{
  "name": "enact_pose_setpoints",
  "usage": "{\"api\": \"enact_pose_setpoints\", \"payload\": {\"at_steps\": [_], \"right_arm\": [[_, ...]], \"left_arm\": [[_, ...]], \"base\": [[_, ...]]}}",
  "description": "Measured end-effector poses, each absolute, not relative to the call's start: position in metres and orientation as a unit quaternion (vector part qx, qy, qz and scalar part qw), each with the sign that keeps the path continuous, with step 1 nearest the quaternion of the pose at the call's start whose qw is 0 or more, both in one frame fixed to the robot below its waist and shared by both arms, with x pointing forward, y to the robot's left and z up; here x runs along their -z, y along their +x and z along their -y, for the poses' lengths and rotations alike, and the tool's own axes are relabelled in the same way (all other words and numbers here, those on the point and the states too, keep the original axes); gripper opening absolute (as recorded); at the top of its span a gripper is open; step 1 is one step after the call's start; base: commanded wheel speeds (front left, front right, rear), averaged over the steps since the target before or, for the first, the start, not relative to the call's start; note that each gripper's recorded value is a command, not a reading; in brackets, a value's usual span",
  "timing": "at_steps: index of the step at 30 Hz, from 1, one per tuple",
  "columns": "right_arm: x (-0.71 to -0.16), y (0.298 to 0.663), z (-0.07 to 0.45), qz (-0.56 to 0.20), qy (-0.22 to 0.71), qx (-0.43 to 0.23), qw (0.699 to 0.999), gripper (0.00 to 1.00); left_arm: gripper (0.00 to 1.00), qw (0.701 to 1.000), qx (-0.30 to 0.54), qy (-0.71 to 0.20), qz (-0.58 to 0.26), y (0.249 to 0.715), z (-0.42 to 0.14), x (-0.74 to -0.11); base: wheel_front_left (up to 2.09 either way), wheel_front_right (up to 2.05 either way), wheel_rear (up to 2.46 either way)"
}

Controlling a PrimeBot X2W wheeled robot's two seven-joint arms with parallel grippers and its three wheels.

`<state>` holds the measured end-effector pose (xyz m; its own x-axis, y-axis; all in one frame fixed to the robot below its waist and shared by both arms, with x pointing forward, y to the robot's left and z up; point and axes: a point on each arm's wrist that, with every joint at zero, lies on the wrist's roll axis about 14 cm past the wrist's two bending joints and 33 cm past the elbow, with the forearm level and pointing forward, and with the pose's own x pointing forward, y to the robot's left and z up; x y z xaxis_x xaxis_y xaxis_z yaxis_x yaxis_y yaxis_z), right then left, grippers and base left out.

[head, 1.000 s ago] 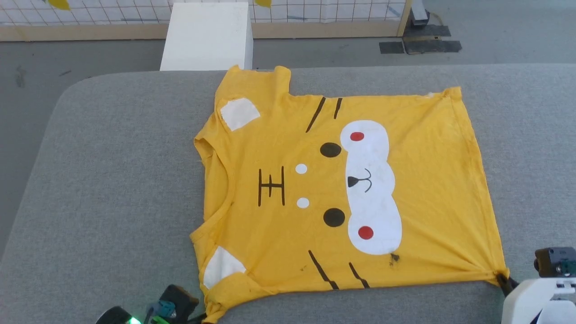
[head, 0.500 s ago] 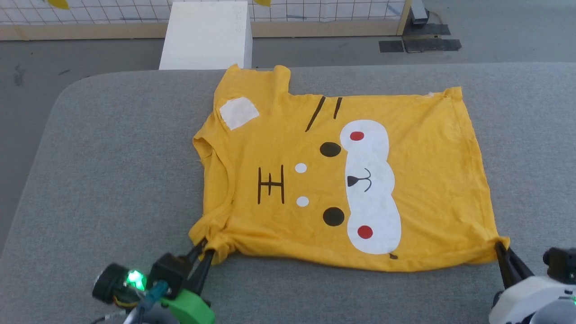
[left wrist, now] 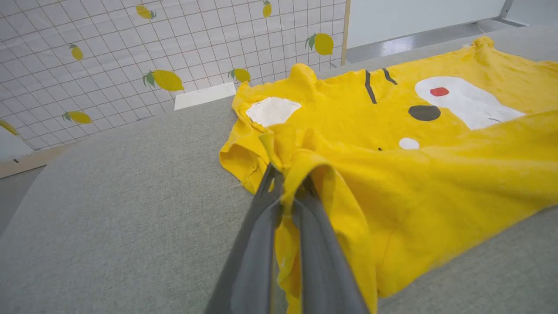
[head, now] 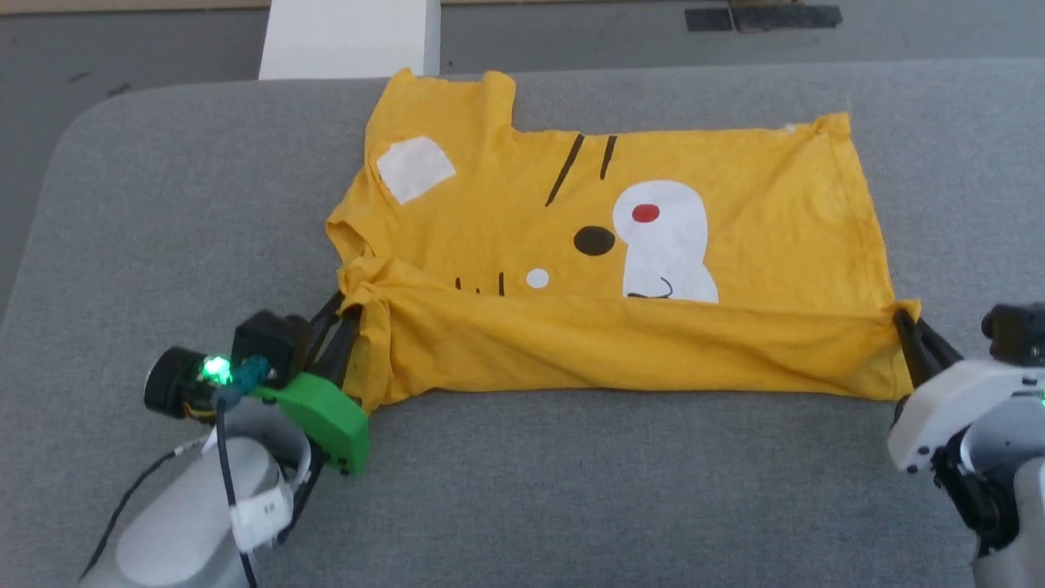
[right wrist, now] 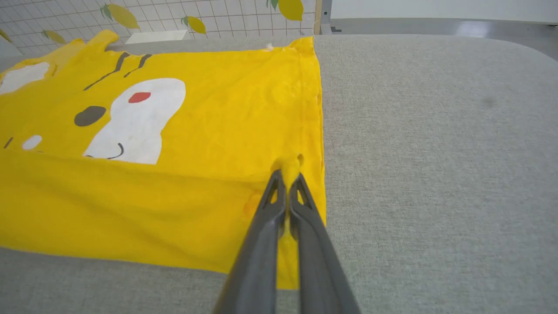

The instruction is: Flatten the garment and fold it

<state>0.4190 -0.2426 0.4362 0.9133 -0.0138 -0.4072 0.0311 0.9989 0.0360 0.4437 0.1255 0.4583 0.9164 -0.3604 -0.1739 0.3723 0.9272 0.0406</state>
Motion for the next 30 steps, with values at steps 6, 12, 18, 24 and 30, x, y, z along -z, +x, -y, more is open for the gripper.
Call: {"api": "enact_pose_setpoints", "payload": {"at_steps": [6,12,18,24,30], "right_arm": [[-0.416,0.44,0.247,-0.26,0.026,0.014,0.965,0.0],[-0.389,0.45,0.245,-0.334,0.046,0.014,0.941,0.0],[-0.372,0.453,0.245,-0.406,0.069,0.018,0.911,0.0],[-0.379,0.452,0.243,-0.422,0.097,0.024,0.901,0.76],[-0.398,0.444,0.241,-0.367,0.105,0.029,0.924,1.0]], "left_arm": [[0.0,0.972,0.188,0.016,-0.139,0.467,-0.129,-0.433],[0.0,0.952,0.184,-0.024,-0.241,0.472,-0.135,-0.393],[0.12,0.923,0.18,-0.091,-0.327,0.472,-0.135,-0.371],[1.0,0.924,0.169,-0.127,-0.319,0.474,-0.132,-0.383],[1.0,0.966,0.106,-0.092,-0.216,0.474,-0.16,-0.408]], "base": [[0.0,0.0,0.0],[0.0,0.0,0.0],[0.0,0.0,0.0],[0.0,0.0,0.0],[0.0,0.0,0.0]]}}
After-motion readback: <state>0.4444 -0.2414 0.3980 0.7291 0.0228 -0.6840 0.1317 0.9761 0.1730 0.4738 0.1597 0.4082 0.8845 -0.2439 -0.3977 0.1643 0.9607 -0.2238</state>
